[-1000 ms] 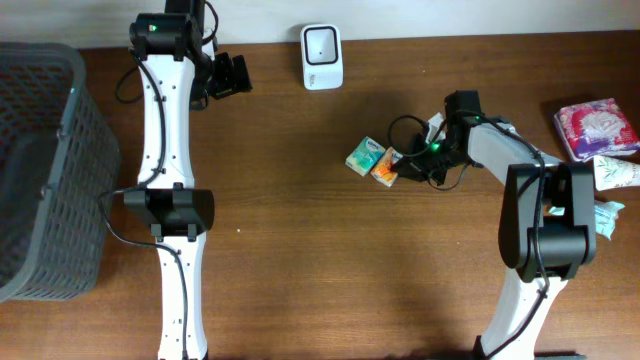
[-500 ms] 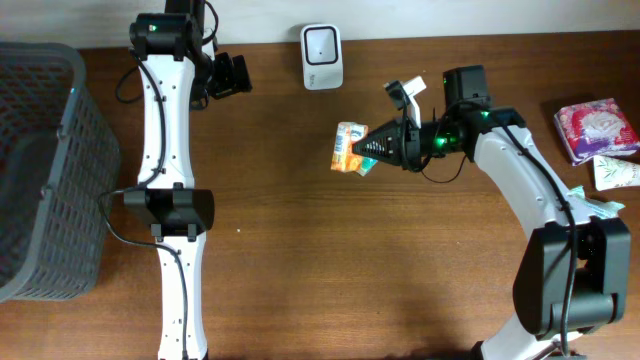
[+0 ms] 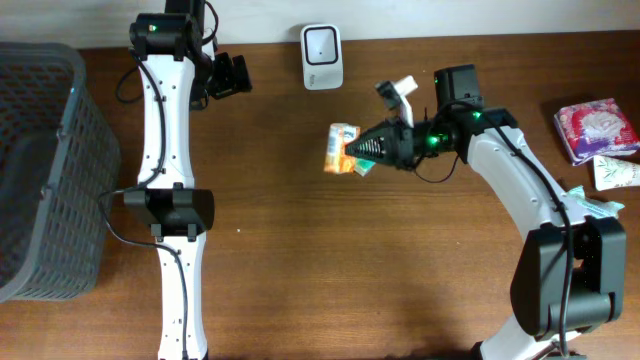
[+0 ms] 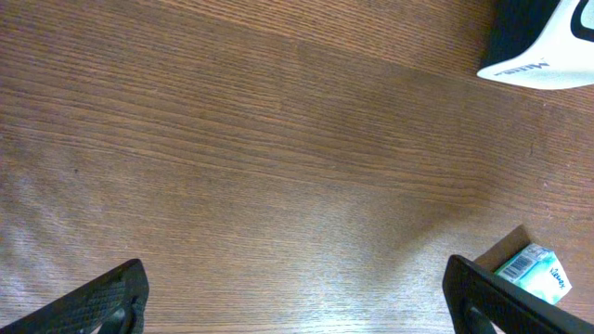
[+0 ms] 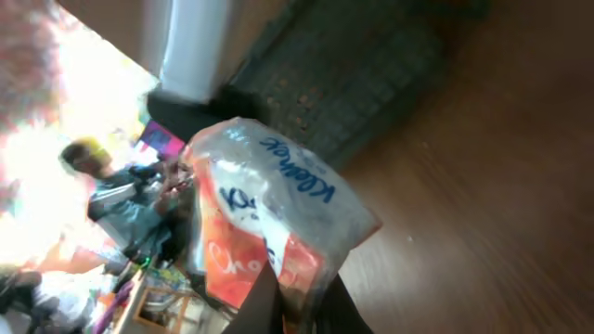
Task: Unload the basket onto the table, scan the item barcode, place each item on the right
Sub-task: 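Hold the orange Kleenex pack up to the scanner with the right gripper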
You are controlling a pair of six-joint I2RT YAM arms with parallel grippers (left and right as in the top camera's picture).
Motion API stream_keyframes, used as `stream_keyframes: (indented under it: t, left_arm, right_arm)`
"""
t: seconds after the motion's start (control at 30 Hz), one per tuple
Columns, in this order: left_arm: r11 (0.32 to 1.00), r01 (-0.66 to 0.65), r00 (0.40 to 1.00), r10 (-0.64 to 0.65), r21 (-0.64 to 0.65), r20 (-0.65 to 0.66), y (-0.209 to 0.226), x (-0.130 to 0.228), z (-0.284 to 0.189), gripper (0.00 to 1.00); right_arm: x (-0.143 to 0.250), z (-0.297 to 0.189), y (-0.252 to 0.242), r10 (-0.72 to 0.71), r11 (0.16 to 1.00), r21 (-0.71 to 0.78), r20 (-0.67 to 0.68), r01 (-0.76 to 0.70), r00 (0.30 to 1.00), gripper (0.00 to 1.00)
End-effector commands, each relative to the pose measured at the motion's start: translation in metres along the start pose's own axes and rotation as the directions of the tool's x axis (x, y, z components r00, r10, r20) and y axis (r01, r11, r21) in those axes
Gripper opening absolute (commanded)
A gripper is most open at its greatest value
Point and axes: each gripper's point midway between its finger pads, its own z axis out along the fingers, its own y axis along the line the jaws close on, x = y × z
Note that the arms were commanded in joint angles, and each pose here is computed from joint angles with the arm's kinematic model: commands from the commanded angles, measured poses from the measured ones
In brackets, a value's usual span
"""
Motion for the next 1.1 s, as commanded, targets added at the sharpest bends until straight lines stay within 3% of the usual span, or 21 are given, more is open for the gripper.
stream_keyframes:
  t: [0.0, 0.03, 0.1, 0.13, 0.17, 0.2, 0.33, 0.43, 0.57, 0.6, 0.63, 0.73, 0.97, 1.07]
  left_arm:
    - [1.0, -0.016, 1.0, 0.016, -0.009, 0.005, 0.001, 0.0, -0.004, 0.99]
    - [1.0, -0.016, 1.0, 0.016, -0.009, 0.005, 0.001, 0.0, -0.004, 0.99]
    - [1.0, -0.016, 1.0, 0.016, -0.009, 0.005, 0.001, 0.0, -0.004, 0.99]
    - [1.0, -0.016, 1.0, 0.016, -0.009, 0.005, 0.001, 0.0, -0.004, 0.99]
    - [1.0, -0.016, 1.0, 0.016, -0.009, 0.005, 0.001, 0.0, -0.004, 0.99]
    - [1.0, -0.016, 1.0, 0.016, -0.009, 0.005, 0.001, 0.0, -0.004, 0.99]
    - [1.0, -0.016, 1.0, 0.016, -0.009, 0.005, 0.001, 0.0, -0.004, 0.99]
    - [1.0, -0.016, 1.0, 0.016, -0.009, 0.005, 0.001, 0.0, -0.004, 0.99]
    - [1.0, -0.017, 1.0, 0.017, -0.009, 0.005, 0.001, 0.0, -0.004, 0.99]
    - [1.0, -0.017, 1.0, 0.017, -0.009, 0.005, 0.001, 0.0, -0.004, 0.99]
    - [1.0, -0.017, 1.0, 0.017, -0.009, 0.005, 0.001, 0.0, -0.004, 0.99]
    - [1.0, -0.017, 1.0, 0.017, -0.009, 0.005, 0.001, 0.0, -0.004, 0.99]
    - [1.0, -0.016, 1.0, 0.016, -0.009, 0.005, 0.001, 0.0, -0.004, 0.99]
    - [1.0, -0.016, 1.0, 0.016, -0.009, 0.005, 0.001, 0.0, -0.004, 0.99]
  right_arm:
    - [0.005, -0.014, -0.088, 0.257, 0.794, 0.553, 0.067, -0.251, 0.964, 0.04]
    - [-0.002, -0.027, -0.101, 0.224, 0.692, 0.689, 0.076, -0.213, 0.972, 0.04]
    - [-0.035, -0.066, -0.119, 0.066, 0.385, 0.918, 0.077, -0.097, 0.995, 0.04]
    - [-0.056, -0.094, -0.122, -0.046, 0.146, 0.989, 0.043, -0.036, 0.998, 0.04]
    - [-0.072, -0.102, -0.118, -0.124, 0.033, 0.999, -0.013, 0.017, 0.992, 0.04]
    - [-0.084, -0.099, -0.115, -0.178, -0.002, 0.998, -0.068, 0.069, 0.982, 0.04]
    - [-0.145, -0.079, -0.123, -0.358, -0.001, 0.993, -0.11, 0.117, 0.927, 0.04]
    - [-0.193, -0.056, -0.148, -0.432, -0.025, 0.972, -0.221, 0.234, 0.874, 0.04]
    - [-0.225, -0.032, -0.176, -0.542, -0.076, 0.947, -0.301, 0.311, 0.785, 0.04]
    - [-0.226, -0.023, -0.178, -0.562, -0.07, 0.93, -0.336, 0.361, 0.756, 0.04]
    - [-0.226, -0.004, -0.177, -0.592, -0.081, 0.866, -0.44, 0.494, 0.675, 0.04]
    - [-0.216, 0.019, -0.184, -0.579, -0.167, 0.732, -0.615, 0.661, 0.535, 0.04]
    - [-0.18, 0.026, -0.233, -0.476, -0.158, 0.671, -0.694, 0.724, 0.54, 0.04]
    - [-0.173, 0.025, -0.239, -0.436, -0.195, 0.591, -0.767, 0.783, 0.471, 0.04]
